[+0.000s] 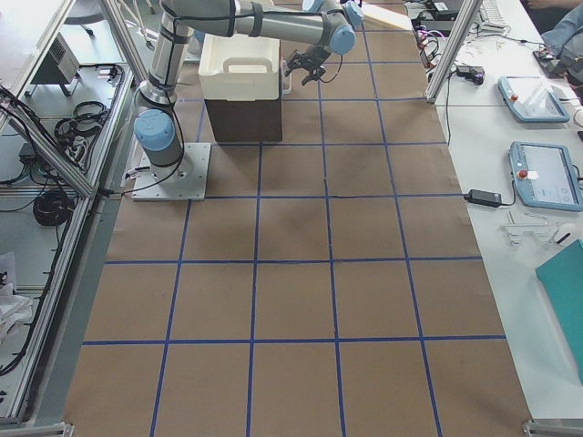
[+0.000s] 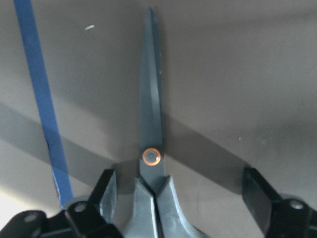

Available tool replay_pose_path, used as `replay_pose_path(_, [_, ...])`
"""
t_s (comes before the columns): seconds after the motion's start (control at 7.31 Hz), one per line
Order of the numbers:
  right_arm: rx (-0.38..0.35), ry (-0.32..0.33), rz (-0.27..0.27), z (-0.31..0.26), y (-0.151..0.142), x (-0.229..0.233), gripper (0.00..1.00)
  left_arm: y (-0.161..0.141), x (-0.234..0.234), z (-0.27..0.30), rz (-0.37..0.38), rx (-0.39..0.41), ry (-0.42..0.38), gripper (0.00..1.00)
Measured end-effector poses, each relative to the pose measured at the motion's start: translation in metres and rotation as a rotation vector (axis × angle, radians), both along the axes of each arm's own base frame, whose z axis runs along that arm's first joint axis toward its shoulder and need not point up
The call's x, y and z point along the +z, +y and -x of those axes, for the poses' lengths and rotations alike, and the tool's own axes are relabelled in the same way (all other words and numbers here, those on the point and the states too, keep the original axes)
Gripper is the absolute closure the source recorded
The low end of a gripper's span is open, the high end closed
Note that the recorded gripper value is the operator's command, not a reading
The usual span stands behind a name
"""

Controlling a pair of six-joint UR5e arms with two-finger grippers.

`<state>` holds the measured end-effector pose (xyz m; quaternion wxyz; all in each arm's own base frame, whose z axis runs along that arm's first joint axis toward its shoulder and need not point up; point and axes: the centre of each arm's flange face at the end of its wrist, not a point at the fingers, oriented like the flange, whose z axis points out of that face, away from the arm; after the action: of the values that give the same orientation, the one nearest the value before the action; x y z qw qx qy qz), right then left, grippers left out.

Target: Place scissors in drawer with both arms

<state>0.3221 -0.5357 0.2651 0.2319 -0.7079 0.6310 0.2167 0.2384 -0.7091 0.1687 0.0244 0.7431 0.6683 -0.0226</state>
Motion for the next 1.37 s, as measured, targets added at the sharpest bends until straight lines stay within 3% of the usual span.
replay_pose_path(0.55, [0.004, 0.006, 0.016, 0.002, -0.002, -0.002, 0.31, -0.001, 0.005, -0.002, 0.016, -0.019, -0.031, 1.0])
replay_pose_path(1.37, [0.001, 0.0, 0.139, 0.012, -0.032, 0.012, 0.33, 0.005, 0.06, 0.012, 0.029, -0.028, -0.037, 1.0])
